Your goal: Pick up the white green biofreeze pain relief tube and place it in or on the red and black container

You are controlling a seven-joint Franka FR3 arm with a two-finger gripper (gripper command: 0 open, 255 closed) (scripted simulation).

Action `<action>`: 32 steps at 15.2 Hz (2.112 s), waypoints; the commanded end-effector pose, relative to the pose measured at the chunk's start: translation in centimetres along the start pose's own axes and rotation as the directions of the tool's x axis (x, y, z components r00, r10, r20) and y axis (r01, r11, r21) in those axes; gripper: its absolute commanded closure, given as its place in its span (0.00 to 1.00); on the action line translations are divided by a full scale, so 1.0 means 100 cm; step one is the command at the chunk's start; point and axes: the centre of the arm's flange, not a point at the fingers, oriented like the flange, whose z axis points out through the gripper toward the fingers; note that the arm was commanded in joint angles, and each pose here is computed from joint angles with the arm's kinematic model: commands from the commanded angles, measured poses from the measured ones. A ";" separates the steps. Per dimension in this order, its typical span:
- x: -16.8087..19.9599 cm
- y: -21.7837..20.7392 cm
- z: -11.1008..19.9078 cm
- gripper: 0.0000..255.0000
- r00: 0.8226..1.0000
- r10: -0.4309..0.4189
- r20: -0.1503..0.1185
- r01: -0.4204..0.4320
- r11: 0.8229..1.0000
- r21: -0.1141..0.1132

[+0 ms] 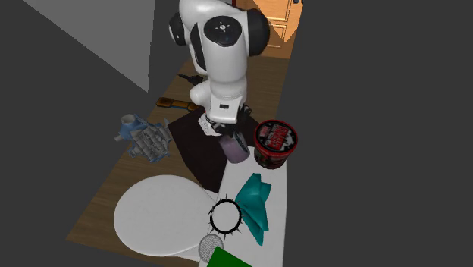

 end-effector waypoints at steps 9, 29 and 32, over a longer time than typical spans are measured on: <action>-0.003 -0.005 -0.054 1.00 1.000 0.000 0.000 0.000 1.000 0.000; 0.004 -0.111 -0.139 1.00 1.000 0.000 0.000 0.000 1.000 0.000; 0.008 -0.150 -0.149 1.00 1.000 0.000 0.000 0.000 1.000 0.000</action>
